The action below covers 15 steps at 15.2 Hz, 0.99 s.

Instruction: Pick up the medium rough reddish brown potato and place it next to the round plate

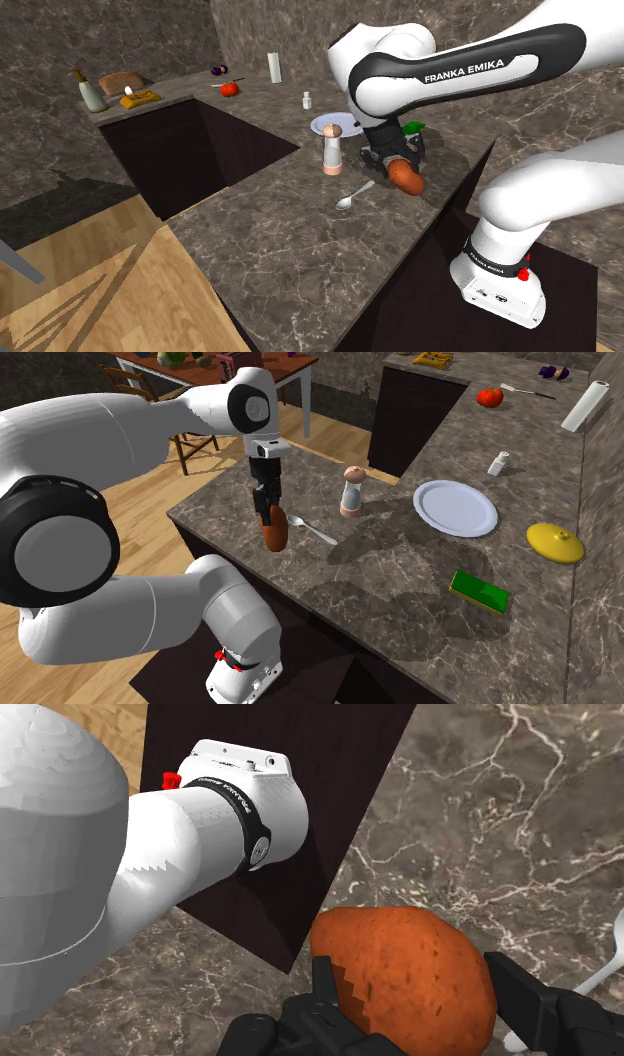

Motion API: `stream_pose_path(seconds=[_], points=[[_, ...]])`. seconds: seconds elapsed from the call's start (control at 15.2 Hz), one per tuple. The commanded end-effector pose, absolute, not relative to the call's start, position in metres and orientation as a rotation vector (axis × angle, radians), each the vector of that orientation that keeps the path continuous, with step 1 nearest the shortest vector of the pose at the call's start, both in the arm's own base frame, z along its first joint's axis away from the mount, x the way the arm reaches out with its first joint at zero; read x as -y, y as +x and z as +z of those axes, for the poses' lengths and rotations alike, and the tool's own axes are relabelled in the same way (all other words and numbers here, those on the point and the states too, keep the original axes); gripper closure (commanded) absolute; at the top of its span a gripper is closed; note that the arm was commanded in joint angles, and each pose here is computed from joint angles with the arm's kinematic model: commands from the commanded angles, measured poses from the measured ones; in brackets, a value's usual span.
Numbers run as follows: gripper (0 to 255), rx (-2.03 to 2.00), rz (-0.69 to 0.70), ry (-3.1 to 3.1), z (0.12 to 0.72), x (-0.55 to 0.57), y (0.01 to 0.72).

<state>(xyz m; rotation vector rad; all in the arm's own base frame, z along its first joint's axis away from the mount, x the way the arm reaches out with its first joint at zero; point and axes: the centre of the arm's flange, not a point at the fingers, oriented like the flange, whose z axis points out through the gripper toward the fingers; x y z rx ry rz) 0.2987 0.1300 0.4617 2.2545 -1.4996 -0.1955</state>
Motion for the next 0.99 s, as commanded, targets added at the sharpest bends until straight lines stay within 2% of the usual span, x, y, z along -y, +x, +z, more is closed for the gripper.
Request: stream_pose_path(seconds=[0.0,0.92], points=[[255,1.499,-0.195,2.254,0.461,-0.111,0.31],[255,1.499,-0.195,2.254,0.462,0.048,0.405]])
